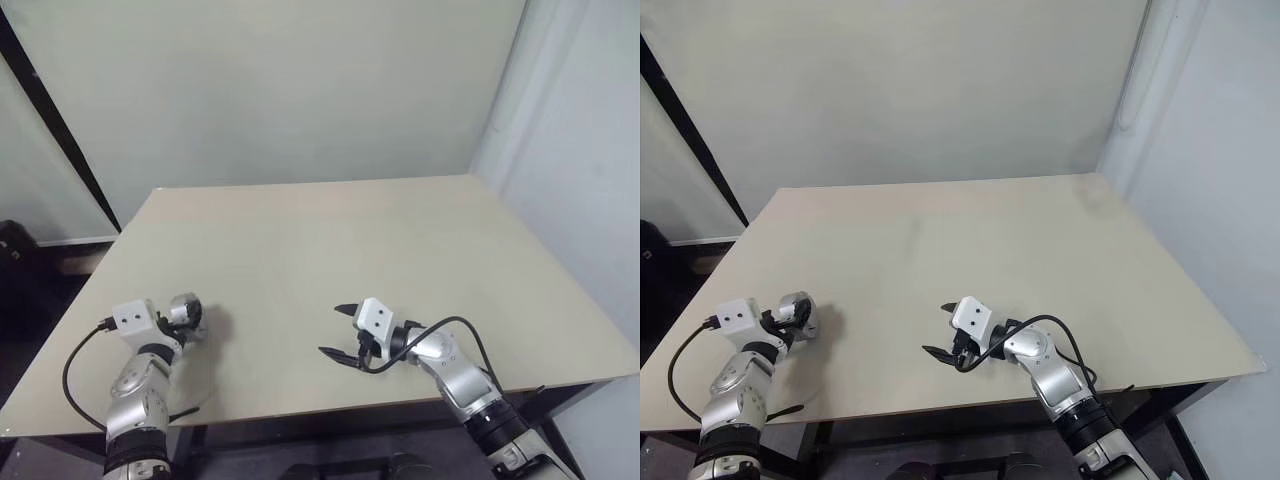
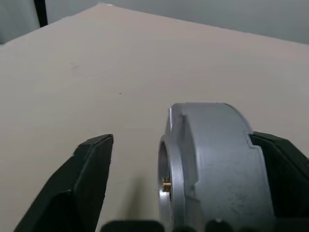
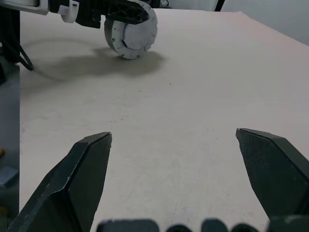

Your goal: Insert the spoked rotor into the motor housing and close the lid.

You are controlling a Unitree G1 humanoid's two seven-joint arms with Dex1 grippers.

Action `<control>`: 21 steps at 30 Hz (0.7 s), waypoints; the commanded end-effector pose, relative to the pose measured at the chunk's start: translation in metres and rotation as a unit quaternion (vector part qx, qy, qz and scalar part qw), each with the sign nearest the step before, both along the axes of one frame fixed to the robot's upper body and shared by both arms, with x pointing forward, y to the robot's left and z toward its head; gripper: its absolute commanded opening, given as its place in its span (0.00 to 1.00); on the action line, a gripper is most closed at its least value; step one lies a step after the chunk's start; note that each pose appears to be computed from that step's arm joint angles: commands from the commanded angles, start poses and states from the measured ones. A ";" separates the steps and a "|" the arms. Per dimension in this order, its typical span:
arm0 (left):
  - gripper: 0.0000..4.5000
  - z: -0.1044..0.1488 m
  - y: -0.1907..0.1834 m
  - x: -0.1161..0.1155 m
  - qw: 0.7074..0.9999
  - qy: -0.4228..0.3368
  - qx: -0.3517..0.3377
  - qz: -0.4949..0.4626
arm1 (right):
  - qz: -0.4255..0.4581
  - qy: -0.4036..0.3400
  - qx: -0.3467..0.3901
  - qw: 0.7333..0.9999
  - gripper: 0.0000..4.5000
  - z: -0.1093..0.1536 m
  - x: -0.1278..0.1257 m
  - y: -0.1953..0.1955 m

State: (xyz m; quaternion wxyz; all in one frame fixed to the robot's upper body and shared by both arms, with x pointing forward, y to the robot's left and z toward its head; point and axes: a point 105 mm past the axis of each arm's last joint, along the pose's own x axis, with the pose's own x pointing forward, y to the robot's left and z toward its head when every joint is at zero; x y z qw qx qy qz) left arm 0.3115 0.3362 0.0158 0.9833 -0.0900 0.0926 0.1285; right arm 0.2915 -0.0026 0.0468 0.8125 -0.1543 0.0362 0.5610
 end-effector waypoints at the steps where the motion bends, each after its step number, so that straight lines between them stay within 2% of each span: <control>1: 0.99 0.014 0.014 -0.003 0.999 -0.016 0.035 0.024 | 0.003 -0.021 0.011 1.000 1.00 0.012 0.002 0.005; 17: 0.99 0.018 0.028 -0.011 0.997 -0.016 0.055 0.051 | -0.006 -0.015 0.003 1.000 1.00 0.004 0.004 0.004; 21: 0.99 0.029 0.020 -0.009 0.996 -0.037 0.080 0.020 | -0.028 0.001 0.030 0.999 1.00 0.009 0.007 0.002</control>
